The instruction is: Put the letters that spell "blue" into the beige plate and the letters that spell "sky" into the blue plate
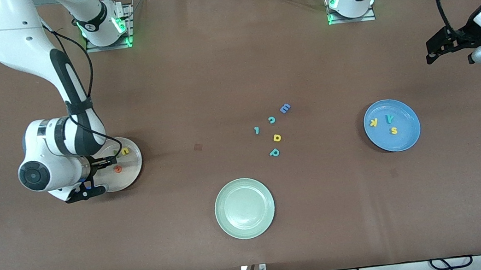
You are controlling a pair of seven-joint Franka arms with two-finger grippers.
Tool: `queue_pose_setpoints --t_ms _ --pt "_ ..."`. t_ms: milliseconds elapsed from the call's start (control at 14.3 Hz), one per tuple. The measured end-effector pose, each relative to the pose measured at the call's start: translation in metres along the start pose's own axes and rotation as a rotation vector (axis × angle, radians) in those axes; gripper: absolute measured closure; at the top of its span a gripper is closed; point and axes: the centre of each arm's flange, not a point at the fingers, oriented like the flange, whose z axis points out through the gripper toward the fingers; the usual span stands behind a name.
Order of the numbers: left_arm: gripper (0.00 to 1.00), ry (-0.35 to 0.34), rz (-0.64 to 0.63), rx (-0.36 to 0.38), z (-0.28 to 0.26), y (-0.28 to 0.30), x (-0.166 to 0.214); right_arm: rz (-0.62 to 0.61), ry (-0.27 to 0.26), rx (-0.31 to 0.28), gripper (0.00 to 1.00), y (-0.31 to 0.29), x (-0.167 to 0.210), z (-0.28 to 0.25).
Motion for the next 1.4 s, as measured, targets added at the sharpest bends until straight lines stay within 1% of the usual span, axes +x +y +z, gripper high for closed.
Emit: queue_pose_setpoints --t_ms 70,350,420,560,699,769,909,1049,1189,1399 --pt "0.00 0.000 -0.001 0.000 0.000 0.000 0.000 0.013 0.024 0.008 0.00 0.000 -0.004 -0.024" --pt "0.00 0.000 -0.002 0.000 0.000 0.001 0.000 0.076 0.165 0.028 0.00 0.023 -0.029 -0.124" --pt "0.00 0.000 -0.002 0.000 0.000 0.001 0.000 0.092 0.192 0.026 0.00 0.034 -0.035 -0.145" --pt "0.00 0.000 -0.002 0.000 0.000 0.001 0.000 0.121 0.225 0.019 0.00 0.055 -0.043 -0.180" --pt "0.00 0.000 -0.002 0.000 0.000 0.001 0.000 0.157 0.243 0.008 0.00 0.073 -0.050 -0.204" --pt "0.00 0.000 -0.002 0.000 0.000 0.001 0.000 0.180 0.244 0.013 0.00 0.082 -0.054 -0.211" --pt "0.00 0.000 -0.003 0.000 0.000 0.001 0.000 0.227 0.236 0.070 0.00 0.086 -0.061 -0.220" --pt "0.00 0.000 -0.003 0.000 0.000 0.001 0.000 0.249 0.217 0.099 0.00 0.079 -0.070 -0.235" --pt "0.00 -0.001 -0.003 0.000 0.000 0.001 0.000 0.239 0.210 0.098 0.00 0.069 -0.079 -0.259" --pt "0.00 -0.001 -0.003 0.000 0.000 0.001 0.000 0.225 0.251 0.083 0.00 0.063 -0.089 -0.290"
